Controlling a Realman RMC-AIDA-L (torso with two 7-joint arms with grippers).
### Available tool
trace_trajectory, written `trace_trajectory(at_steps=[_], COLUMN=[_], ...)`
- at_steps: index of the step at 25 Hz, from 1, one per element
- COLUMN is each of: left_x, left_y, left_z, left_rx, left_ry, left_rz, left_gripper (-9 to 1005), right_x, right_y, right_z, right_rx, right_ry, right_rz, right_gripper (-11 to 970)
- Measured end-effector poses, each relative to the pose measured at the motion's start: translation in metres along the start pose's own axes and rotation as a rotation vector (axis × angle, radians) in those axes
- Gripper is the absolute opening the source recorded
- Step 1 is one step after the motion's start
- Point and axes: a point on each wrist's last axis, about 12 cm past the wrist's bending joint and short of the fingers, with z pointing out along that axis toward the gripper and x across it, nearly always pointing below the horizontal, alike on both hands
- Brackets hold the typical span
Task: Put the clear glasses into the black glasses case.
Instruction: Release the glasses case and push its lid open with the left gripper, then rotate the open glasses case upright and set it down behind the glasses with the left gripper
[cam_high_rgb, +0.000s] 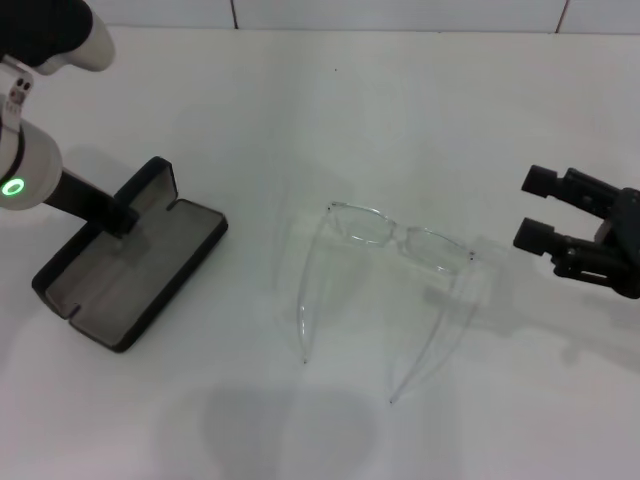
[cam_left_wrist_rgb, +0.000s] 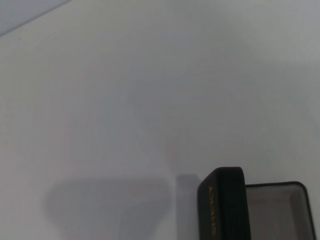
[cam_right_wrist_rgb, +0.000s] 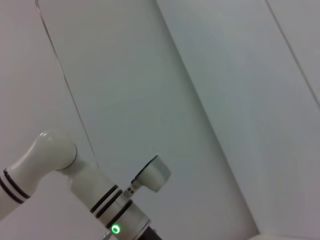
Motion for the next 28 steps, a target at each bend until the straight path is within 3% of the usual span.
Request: trace_trajectory(at_steps=[7,14,21,28], left_x=[-0.013,-0.049,-0.072,-0.083], left_y=[-0.004,-0.039,-0.079,-0.107], left_z=[-0.018,-0.032,-0.016,0.022], left_rx=[-0.044,-0.119,-0.153,-0.163], left_ry=[-0.106,-0.341,-0.481,-0.499], left_rz=[0.073,0.403,0.716,0.953], left_gripper=[223,210,219,229], right_x=[-0.001,-0.003,0.008,0.017], right_y=[0.007,0.033,0.052,0.057], right_z=[-0.016,-0.052,-0.071,-0.074], right_rx=[0.029,0.027,0.035,0.059], right_ry=[-0.077,-0.213,-0.244,-0.25], right_rz=[-0.03,-0.124,-0.11,-0.093], right_gripper=[850,846,841,837])
